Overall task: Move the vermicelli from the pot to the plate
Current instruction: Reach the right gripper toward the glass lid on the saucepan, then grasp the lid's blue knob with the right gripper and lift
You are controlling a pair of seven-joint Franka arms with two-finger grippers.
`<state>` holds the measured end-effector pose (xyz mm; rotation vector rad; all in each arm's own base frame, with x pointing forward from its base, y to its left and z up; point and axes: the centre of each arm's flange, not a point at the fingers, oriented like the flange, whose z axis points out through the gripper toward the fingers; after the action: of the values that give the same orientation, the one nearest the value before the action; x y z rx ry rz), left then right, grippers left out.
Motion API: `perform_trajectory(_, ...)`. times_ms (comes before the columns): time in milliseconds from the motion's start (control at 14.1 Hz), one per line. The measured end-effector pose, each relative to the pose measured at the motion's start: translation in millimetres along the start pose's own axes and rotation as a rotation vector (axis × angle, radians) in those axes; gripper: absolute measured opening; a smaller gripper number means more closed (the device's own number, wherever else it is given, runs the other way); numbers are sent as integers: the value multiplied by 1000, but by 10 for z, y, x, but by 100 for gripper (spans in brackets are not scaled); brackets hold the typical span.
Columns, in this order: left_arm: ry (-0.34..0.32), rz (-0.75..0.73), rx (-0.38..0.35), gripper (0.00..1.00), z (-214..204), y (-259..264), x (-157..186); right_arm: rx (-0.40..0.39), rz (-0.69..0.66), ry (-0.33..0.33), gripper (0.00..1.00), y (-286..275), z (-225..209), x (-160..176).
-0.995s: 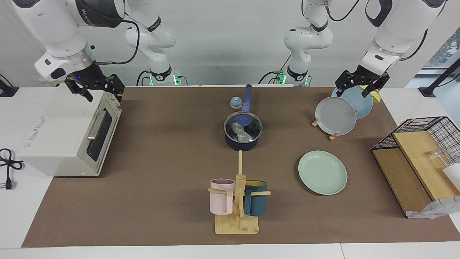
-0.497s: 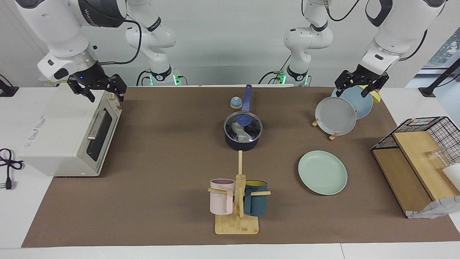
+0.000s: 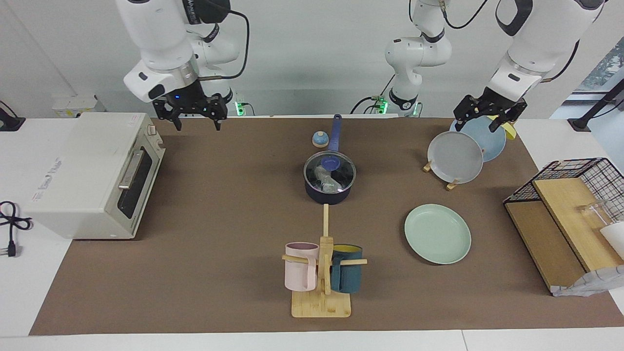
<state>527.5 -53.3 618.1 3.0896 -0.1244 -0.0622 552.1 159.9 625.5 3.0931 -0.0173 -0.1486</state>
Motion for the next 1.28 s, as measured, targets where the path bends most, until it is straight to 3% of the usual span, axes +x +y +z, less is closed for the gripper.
perform_trajectory(355, 5, 0, 0, 100, -5, 0, 5, -2, 58, -6, 100, -1276, 323, 141)
perform_trajectory(640, 20, -1, 0, 100, -19, -1, 21, 28, 76, 28, 100, -2103, 572, 133)
perform_trajectory(924, 44, -9, -1, 100, -41, -26, 46, 36, 87, 37, 100, -2707, 825, -58)
perform_trajectory(1279, 55, -13, -1, 100, -51, -46, 57, 24, 58, 25, 100, -3108, 1492, -49)
